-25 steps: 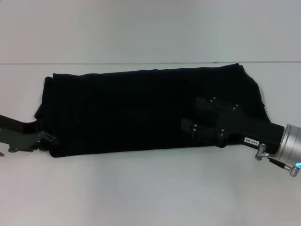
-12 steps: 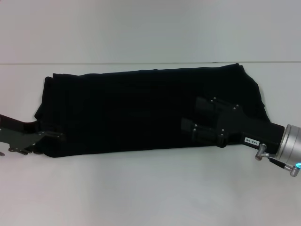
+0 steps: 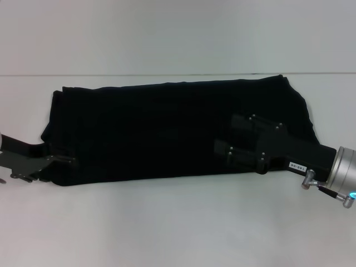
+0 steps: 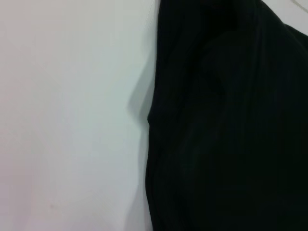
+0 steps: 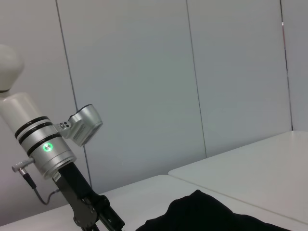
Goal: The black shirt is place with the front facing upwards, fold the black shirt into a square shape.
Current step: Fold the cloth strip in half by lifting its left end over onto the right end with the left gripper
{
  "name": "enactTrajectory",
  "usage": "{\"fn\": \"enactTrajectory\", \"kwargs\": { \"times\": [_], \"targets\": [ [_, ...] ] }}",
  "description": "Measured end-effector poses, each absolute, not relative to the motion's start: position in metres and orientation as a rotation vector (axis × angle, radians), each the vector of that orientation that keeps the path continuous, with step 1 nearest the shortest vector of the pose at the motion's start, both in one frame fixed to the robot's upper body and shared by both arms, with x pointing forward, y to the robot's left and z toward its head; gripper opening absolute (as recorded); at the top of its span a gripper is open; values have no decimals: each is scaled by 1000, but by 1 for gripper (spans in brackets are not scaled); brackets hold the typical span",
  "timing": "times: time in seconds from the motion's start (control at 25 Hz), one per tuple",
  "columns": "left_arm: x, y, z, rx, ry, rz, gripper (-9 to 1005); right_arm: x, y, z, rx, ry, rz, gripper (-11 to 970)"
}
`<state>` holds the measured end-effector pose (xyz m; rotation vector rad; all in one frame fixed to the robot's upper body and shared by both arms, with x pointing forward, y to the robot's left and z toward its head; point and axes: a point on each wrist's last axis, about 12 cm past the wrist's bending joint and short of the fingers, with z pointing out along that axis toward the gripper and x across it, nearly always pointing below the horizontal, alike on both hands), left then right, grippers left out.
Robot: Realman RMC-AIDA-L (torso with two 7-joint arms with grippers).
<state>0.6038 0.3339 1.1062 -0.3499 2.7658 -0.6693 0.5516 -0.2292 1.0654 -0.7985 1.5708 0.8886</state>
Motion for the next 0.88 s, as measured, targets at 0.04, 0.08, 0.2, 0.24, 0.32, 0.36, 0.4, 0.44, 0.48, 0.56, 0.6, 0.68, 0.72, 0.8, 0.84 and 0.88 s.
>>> {"fn": "enactTrajectory", "kwargs": {
  "times": [0.04,0.08,0.2,0.24,0.32,0.36,0.4,0.44,0.48,0.56,0.6,0.68,0.72,0.8,0.84,0.88],
  "targets": [
    [604,333,1106,-346,2767,-669,884,552,-229,1065,-799,1571,889,838],
    [604,332,1106,-342,2770,-668,883,552,-229,1065,-799,1571,889,838],
    [604,331,1106,-343,2773,-669,879,552,-229,1065,-799,1570,889,838],
    [604,331,1106,-344,2773,-669,878,551,-229,1065,-799,1569,890,838],
    [604,331,1106,-345,2773,-669,876,551,-229,1065,-799,1569,891,838],
    [604,331,1106,-345,2773,-669,875,551,-228,1065,-799,1569,892,838],
    [604,331,1106,-344,2773,-669,873,551,-228,1065,-799,1569,892,838],
    [604,330,1106,-342,2773,-668,872,551,-228,1065,-799,1569,892,838],
    [604,331,1106,-342,2773,-668,871,551,-228,1065,-799,1568,892,838],
    [604,331,1106,-341,2772,-667,807,551,-228,1066,-800,1566,895,838],
    [604,331,1105,-341,2772,-667,775,551,-228,1066,-800,1565,896,838],
    [604,330,1105,-341,2773,-666,711,551,-228,1066,-801,1564,898,838],
    [604,330,1105,-340,2773,-665,678,551,-228,1066,-802,1562,899,838],
    [604,330,1105,-340,2773,-665,612,551,-228,1066,-802,1562,900,838],
    [604,330,1105,-333,2778,-659,580,551,-228,1066,-802,1562,900,838],
    [604,329,1105,-329,2780,-656,547,551,-228,1066,-802,1562,900,838]
  ]
}}
